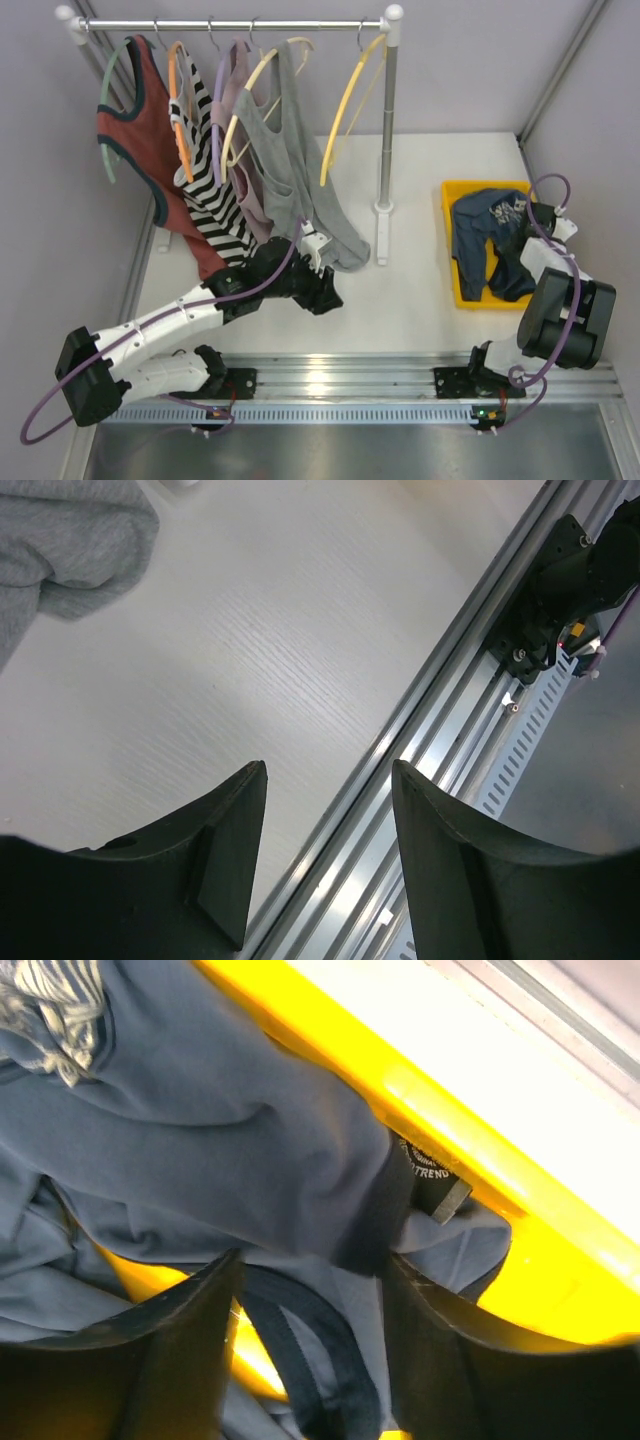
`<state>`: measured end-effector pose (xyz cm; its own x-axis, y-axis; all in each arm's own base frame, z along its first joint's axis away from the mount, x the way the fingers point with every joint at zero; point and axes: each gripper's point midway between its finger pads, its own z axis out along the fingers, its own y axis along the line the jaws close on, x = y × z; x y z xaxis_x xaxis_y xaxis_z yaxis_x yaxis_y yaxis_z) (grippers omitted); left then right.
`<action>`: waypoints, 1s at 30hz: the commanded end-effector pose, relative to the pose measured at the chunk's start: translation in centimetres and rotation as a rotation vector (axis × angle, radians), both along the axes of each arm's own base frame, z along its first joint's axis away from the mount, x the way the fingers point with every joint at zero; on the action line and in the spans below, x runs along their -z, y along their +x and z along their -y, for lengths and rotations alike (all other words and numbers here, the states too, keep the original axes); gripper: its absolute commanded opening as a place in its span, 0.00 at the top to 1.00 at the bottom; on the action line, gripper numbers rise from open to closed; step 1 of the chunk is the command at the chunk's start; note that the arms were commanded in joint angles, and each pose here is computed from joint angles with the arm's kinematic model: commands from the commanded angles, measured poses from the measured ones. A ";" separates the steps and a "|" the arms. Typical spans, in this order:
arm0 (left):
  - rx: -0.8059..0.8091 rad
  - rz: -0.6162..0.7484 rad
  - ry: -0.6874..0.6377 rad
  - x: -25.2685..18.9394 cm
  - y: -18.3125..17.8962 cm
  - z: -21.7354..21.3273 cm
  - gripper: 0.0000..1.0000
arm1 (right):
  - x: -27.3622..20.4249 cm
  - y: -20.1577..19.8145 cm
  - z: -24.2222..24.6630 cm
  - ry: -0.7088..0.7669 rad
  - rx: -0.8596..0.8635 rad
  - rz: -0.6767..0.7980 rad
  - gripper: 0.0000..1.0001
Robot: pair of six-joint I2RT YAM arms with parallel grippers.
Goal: Place the tank top on the hanger
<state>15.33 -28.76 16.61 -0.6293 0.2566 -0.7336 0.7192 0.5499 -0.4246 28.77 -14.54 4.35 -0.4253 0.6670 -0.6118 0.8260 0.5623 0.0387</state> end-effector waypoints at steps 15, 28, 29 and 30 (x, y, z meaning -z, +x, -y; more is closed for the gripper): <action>0.016 0.061 -0.048 -3.1 0.7 0.9 0.51 | -11.8 3.1 -0.2 -0.075 -0.084 0.252 1.00; -0.046 0.116 -0.085 -5.4 1.6 0.5 0.53 | -37.1 5.4 -12.3 -0.077 -0.467 0.680 1.00; -0.060 0.123 -0.090 -5.6 1.8 0.4 0.53 | -37.9 5.8 -14.0 -0.061 -0.512 0.691 1.00; -0.066 0.128 -0.092 -5.8 1.9 0.3 0.53 | -38.9 5.7 -15.1 -0.051 -0.541 0.707 1.00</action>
